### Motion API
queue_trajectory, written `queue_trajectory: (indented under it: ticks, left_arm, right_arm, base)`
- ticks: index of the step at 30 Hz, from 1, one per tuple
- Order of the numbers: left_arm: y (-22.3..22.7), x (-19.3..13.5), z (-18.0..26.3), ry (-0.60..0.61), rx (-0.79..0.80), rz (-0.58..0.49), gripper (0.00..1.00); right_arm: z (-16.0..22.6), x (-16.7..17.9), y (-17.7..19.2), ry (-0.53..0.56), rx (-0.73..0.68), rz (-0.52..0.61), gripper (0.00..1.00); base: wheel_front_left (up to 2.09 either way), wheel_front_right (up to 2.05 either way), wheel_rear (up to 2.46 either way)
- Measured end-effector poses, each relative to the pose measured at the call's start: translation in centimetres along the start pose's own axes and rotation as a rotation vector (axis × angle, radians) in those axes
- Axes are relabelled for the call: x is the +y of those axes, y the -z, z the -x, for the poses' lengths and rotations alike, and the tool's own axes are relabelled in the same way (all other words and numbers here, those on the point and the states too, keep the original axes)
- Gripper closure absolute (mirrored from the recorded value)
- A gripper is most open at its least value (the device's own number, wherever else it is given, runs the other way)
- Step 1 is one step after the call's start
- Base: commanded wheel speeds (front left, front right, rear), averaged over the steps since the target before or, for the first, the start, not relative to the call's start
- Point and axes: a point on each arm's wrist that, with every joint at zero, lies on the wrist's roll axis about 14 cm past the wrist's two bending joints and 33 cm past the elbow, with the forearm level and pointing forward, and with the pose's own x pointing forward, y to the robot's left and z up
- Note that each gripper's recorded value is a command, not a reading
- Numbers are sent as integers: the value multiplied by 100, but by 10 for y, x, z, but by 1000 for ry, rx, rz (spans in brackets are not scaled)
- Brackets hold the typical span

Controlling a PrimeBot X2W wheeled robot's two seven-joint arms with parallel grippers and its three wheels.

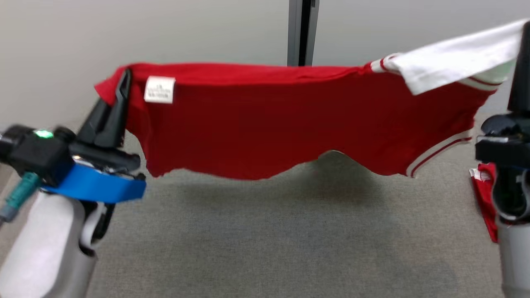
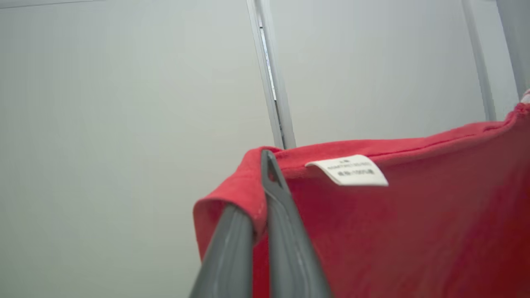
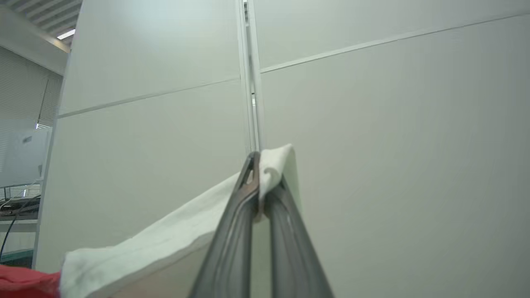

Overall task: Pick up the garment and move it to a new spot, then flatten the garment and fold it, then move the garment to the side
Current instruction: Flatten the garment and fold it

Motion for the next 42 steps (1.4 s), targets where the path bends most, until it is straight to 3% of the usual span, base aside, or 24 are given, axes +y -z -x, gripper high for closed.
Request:
queue_trajectory:
  ticks: [4,7,18,24,28,31,34,38,42]
  left_arm:
    - [-54,9,-27,28,-89,-20,100]
    - [-62,25,-44,23,-54,-45,100]
    - [12,43,-99,-5,71,9,100]
    - [5,57,-139,-49,-62,-13,100]
    - [40,56,-141,-66,-2,22,100]
    - [83,54,-126,-82,99,62,100]
    - [141,51,-92,-127,242,143,100]
    - [219,25,-21,-172,480,254,100]
    - [259,-4,50,-225,648,352,100]
  right_arm:
    - [-31,11,-56,-84,-135,69,100]
    - [-58,15,-74,-129,-159,147,100]
    - [-115,-1,14,-110,8,234,100]
    - [-153,-10,18,-73,-65,283,100]
    - [-153,-12,35,-53,-38,267,100]
    - [-134,-19,59,-41,22,262,100]
    - [-92,-36,99,7,134,223,100]
    - [-7,-53,159,78,352,170,100]
    - [86,-68,195,182,561,112,100]
  base:
    - [0,0,0]
    - [0,0,0]
    - [0,0,0]
    - [0,0,0]
    - [0,0,0]
    - [0,0,0]
    - [0,0,0]
    - [0,0,0]
    - [0,0,0]
